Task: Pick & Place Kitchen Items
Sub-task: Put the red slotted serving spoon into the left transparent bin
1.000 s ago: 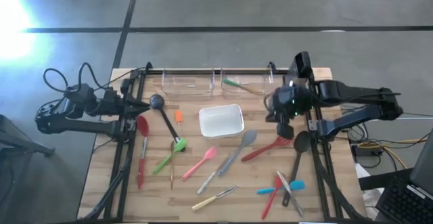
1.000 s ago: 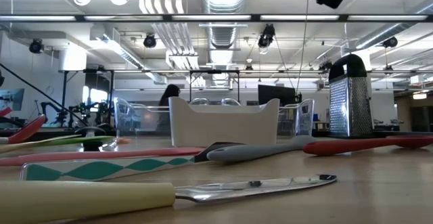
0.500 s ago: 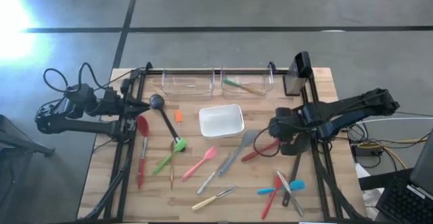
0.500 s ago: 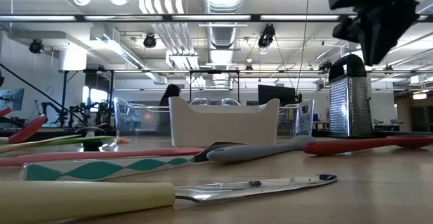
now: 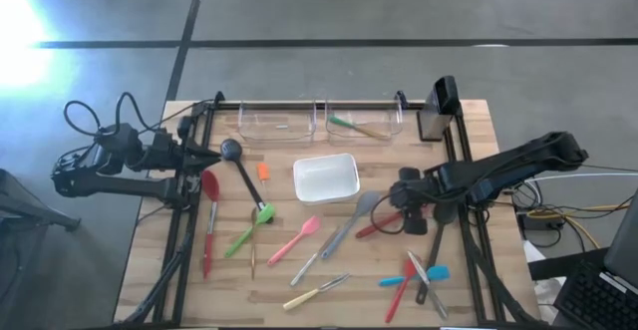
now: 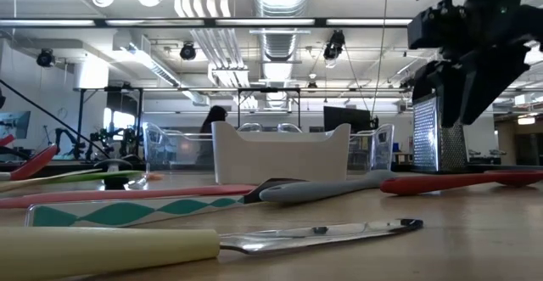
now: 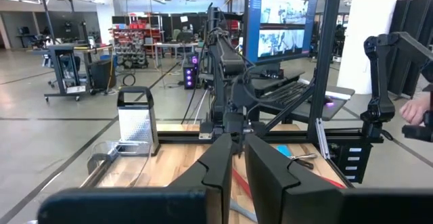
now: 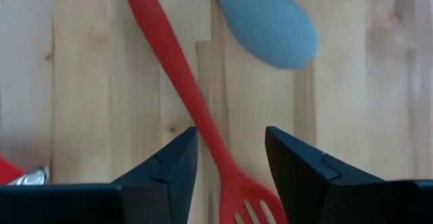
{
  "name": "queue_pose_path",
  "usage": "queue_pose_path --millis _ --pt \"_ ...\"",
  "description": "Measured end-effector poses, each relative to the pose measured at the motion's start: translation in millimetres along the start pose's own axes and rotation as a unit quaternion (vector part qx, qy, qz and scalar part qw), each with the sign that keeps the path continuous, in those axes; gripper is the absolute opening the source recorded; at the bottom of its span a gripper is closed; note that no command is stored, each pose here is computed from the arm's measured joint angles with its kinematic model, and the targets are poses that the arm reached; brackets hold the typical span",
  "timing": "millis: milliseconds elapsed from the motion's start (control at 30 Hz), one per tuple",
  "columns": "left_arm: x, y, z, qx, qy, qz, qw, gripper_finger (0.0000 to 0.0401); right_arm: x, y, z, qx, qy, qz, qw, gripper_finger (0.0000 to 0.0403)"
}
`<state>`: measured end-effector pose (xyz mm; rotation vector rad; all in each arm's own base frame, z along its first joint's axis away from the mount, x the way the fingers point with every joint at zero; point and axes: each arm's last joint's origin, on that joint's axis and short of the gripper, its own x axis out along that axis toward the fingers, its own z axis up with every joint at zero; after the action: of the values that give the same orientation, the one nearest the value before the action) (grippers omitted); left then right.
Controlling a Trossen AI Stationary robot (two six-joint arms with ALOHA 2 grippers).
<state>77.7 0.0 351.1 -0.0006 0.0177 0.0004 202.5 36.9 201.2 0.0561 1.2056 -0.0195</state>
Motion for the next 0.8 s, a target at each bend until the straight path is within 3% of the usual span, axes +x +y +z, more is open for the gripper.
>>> queue_pose_path --millis 133,533,800 --pt "0.0 0.0 0.0 0.0 0.0 0.0 1.0 0.0048 14.9 -0.3 -4.9 -0.001 0.013 -0.003 1.0 0.0177" --pt "0.0 0.0 0.0 0.0 0.0 0.0 1.0 0.0048 69.7 1.0 -14.4 -0.008 0.136 -0.021 0.99 0.016" --pt "0.0 0.0 0.0 0.0 0.0 0.0 1.0 0.0046 81.6 2.7 -11.8 -0.017 0.167 -0.018 0.986 0.0108"
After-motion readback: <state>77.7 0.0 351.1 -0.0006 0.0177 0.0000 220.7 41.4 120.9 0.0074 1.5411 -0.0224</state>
